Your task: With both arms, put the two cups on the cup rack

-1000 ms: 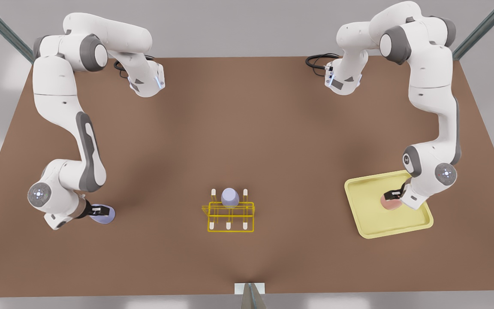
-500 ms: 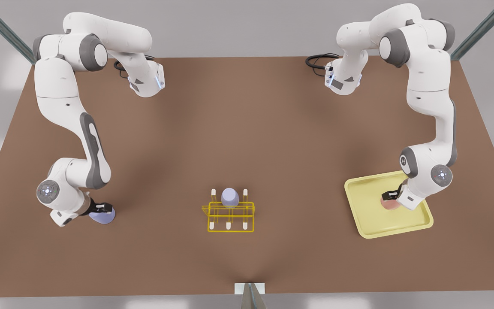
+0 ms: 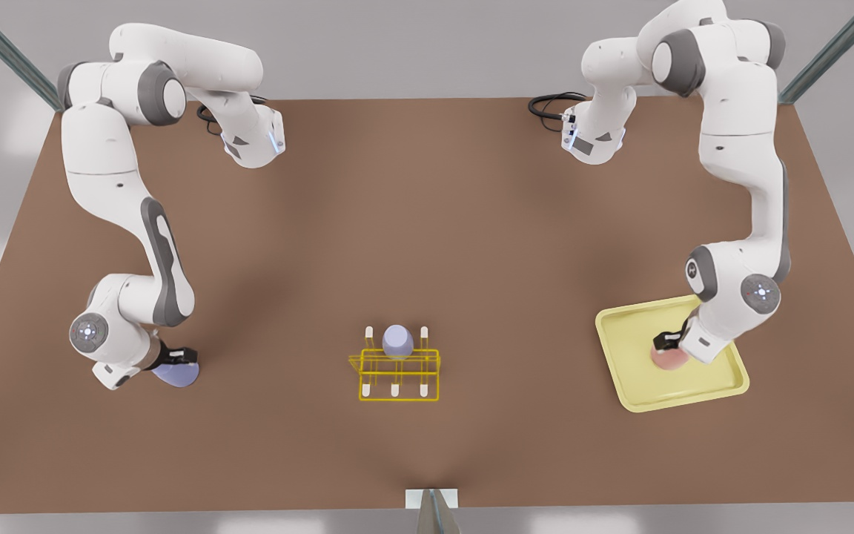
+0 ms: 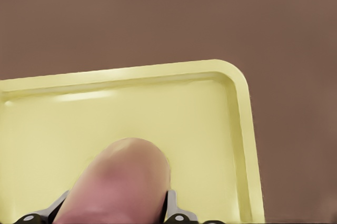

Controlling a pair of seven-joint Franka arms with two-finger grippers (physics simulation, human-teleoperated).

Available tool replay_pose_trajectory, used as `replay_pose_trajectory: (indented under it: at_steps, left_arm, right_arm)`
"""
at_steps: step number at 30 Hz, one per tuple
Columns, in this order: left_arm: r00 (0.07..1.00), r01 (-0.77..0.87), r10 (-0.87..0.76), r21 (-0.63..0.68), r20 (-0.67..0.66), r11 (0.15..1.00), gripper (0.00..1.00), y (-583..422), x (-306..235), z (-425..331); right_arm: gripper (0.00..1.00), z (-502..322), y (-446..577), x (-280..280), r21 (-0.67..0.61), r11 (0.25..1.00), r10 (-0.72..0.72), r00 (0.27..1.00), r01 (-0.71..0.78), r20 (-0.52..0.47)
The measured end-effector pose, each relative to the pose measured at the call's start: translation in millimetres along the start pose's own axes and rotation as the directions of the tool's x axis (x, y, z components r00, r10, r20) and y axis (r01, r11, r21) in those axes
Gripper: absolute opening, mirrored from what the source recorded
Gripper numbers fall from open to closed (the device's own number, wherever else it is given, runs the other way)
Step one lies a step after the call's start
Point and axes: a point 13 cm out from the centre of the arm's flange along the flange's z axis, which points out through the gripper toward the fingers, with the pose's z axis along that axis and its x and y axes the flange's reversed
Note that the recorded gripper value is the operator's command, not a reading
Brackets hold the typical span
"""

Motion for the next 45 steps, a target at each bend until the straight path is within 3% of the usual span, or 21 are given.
replay_pose_trajectory:
  at_steps: [8, 15, 18, 20, 28, 39, 40, 41, 45]
  left_arm:
    - [0.992, -0.112, 0.103, 0.142, 0.071, 0.983, 0.8, -254.9, -55.9, -97.2]
    - [1.0, -0.02, 0.014, 0.229, 0.027, 0.973, 0.81, -405.6, -50.4, -88.3]
    - [0.996, 0.077, -0.086, 0.27, 0.022, 0.96, 0.81, -425.7, -55.0, -89.9]
    - [0.991, 0.117, -0.13, 0.298, 0.026, 0.947, 0.81, -449.2, -51.1, -88.5]
    - [0.933, 0.323, -0.359, 0.444, -0.003, 0.836, 0.81, -482.9, -74.9, -97.0]
    - [0.896, 0.42, -0.436, 0.49, -0.088, 0.764, 0.82, -554.4, -42.0, -80.3]
    - [0.894, 0.423, -0.439, 0.488, -0.089, 0.763, 0.84, -559.4, -38.9, -75.6]
    - [0.893, 0.426, -0.443, 0.485, -0.086, 0.764, 0.99, -562.6, -37.0, -71.6]
    - [0.879, 0.448, -0.468, 0.488, -0.089, 0.749, 1.0, -565.6, -37.5, -67.1]
  right_arm:
    - [1.0, 0.0, -2.6, -0.5, 0.004, 1.0, -0.003, 1.0, 0.003, 0.002]
    - [0.99, 3.5, -0.8, 5.3, 0.002, 1.0, -0.007, 1.0, 0.007, -0.012]
    - [0.74, 2.9, -0.8, 5.3, 0.001, 1.0, -0.009, 1.0, 0.009, -0.012]
    - [0.71, 1.9, -1.7, 4.1, -0.002, 1.0, -0.009, 1.0, 0.009, -0.009]
    - [0.71, -32.9, 1.9, -29.9, -0.017, 1.0, -0.025, 0.997, 0.026, 0.074]
    - [0.72, -132.2, 173.3, -74.8, -0.136, 0.949, -0.248, 0.94, 0.285, 0.234]
    - [0.72, -140.4, 185.0, -76.0, -0.14, 0.941, -0.269, 0.932, 0.309, 0.244]
    - [0.72, -146.5, 196.0, -76.2, -0.145, 0.932, -0.29, 0.923, 0.332, 0.251]
    - [0.72, -168.0, 261.2, -71.5, -0.173, 0.879, -0.388, 0.877, 0.445, 0.284]
